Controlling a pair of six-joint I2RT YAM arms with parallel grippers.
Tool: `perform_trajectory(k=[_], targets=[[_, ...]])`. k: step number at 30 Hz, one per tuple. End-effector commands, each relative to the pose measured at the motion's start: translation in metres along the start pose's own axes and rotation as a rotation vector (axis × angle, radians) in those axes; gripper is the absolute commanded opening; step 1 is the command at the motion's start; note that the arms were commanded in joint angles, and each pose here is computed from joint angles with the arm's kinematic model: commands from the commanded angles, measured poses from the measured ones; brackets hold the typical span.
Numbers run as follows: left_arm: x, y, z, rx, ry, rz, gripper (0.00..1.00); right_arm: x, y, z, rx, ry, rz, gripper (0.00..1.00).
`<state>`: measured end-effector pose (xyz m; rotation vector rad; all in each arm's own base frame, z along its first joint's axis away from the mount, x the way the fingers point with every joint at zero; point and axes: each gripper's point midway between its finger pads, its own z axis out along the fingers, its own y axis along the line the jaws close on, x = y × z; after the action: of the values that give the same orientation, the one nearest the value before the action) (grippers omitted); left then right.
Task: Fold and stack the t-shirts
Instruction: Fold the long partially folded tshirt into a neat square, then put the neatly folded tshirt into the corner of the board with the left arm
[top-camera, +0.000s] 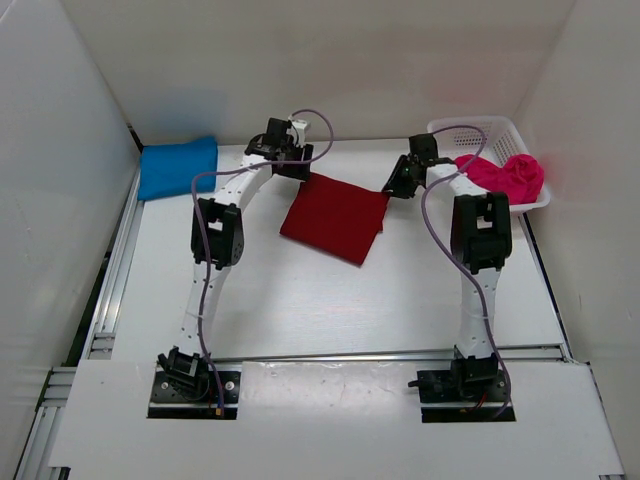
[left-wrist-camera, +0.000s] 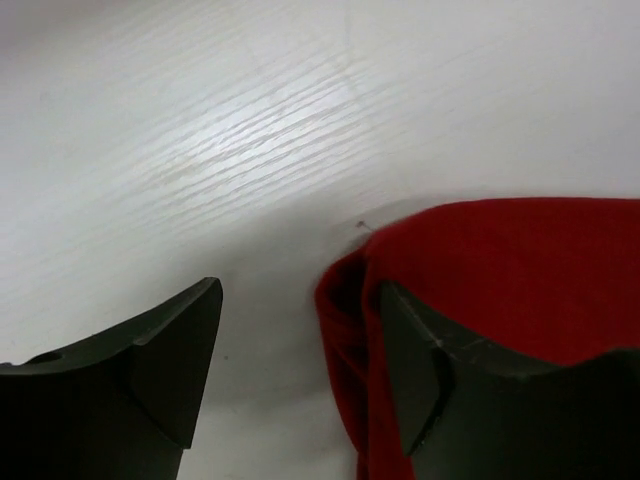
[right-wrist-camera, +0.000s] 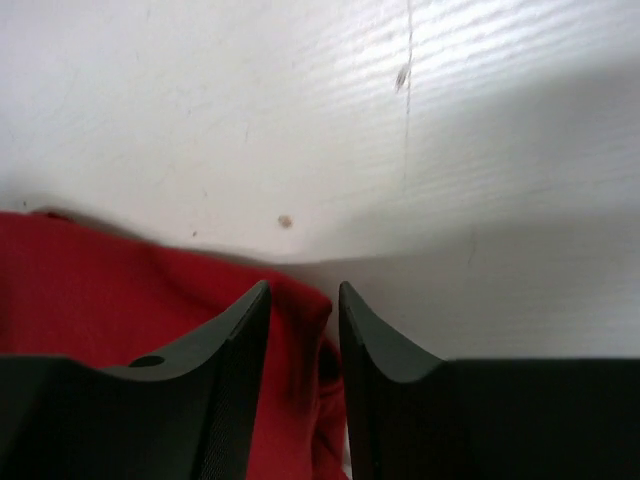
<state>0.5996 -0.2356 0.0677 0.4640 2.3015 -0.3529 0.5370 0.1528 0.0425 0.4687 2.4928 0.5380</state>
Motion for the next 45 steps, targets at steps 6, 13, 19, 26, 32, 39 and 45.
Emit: perform_trajectory(k=[6, 13, 19, 26, 32, 39, 45], targets=[[-0.054, 0.030, -0.055, -0.185, -0.132, 0.003, 0.82, -0.039, 0.003, -0.050, 0.052, -0.146, -0.040, 0.43], [-0.025, 0.000, -0.092, 0.073, -0.066, -0.024, 1.00, 0.016, 0.000, -0.087, 0.061, -0.084, -0.069, 0.38], [0.028, -0.038, -0.094, 0.293, 0.057, -0.063, 1.00, 0.062, 0.005, -0.079, -0.050, 0.002, -0.048, 0.06], [0.075, -0.034, -0.060, 0.252, 0.183, -0.087, 1.00, 0.074, 0.012, -0.033, -0.085, 0.140, -0.009, 0.00], [0.102, -0.037, -0.045, 0.280, 0.273, -0.121, 1.00, 0.069, 0.007, -0.007, -0.016, 0.202, -0.003, 0.00], [0.154, -0.056, -0.035, 0.377, 0.445, -0.196, 0.86, 0.070, 0.004, 0.001, -0.005, 0.218, -0.008, 0.00], [0.166, -0.090, -0.037, 0.610, 0.506, -0.295, 0.59, 0.070, 0.009, 0.000, -0.043, 0.202, -0.003, 0.00]])
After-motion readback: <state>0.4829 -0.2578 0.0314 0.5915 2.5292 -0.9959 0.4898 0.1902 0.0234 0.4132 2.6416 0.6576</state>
